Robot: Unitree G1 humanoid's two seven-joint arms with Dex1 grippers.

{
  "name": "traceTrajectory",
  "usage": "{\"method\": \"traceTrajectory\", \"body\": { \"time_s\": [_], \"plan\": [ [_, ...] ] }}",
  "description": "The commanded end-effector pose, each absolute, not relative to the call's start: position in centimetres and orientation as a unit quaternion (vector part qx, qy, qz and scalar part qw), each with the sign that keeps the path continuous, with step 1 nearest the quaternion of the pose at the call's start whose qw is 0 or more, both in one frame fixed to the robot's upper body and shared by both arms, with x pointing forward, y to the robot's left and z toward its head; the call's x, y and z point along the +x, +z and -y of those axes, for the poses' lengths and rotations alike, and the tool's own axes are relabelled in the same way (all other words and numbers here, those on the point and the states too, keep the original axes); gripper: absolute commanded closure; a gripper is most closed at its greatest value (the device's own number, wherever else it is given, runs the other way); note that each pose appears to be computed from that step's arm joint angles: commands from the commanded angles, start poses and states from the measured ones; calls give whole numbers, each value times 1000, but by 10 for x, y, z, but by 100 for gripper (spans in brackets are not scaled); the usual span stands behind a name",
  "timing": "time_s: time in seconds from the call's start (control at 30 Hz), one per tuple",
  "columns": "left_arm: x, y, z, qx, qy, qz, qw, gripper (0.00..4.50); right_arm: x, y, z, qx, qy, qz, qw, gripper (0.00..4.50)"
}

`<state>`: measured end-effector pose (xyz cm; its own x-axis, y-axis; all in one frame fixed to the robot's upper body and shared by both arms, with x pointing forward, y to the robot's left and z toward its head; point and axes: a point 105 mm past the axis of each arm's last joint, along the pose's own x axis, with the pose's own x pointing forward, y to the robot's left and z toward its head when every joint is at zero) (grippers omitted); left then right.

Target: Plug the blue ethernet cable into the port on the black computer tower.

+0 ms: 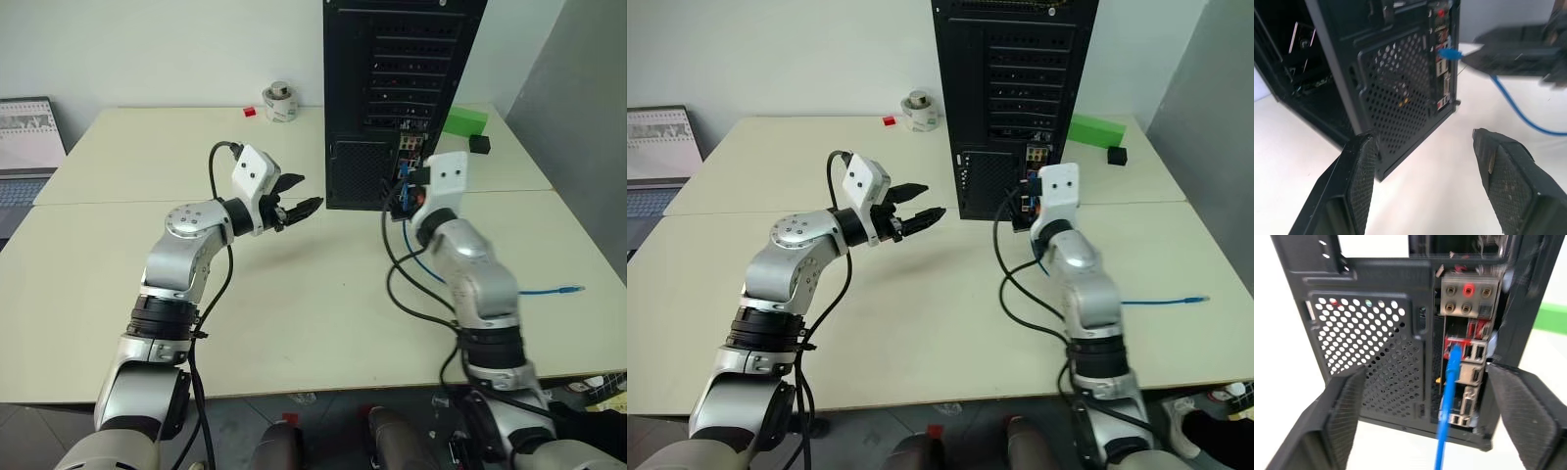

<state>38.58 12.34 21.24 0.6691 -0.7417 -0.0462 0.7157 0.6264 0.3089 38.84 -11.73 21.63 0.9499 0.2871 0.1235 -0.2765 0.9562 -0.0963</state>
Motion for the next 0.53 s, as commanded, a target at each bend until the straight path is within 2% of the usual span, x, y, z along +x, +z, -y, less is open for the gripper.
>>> {"method": "traceTrajectory", "body": {
  "time_s": [0.03, 0.1, 0.23, 0.53],
  "plan": [
    [384, 230, -122, 187, -405, 75, 892, 130, 372, 233, 126, -73, 220, 77, 970, 1],
    [385, 231, -123, 194, -402, 74, 892, 130, 364, 232, 130, -99, 263, 68, 957, 1],
    [383, 227, -125, 209, -406, 61, 888, 130, 362, 239, 154, -119, 266, 66, 954, 1],
    [371, 229, -120, 188, -445, 73, 873, 130, 361, 243, 158, -127, 287, 66, 947, 1]
  ]
}}
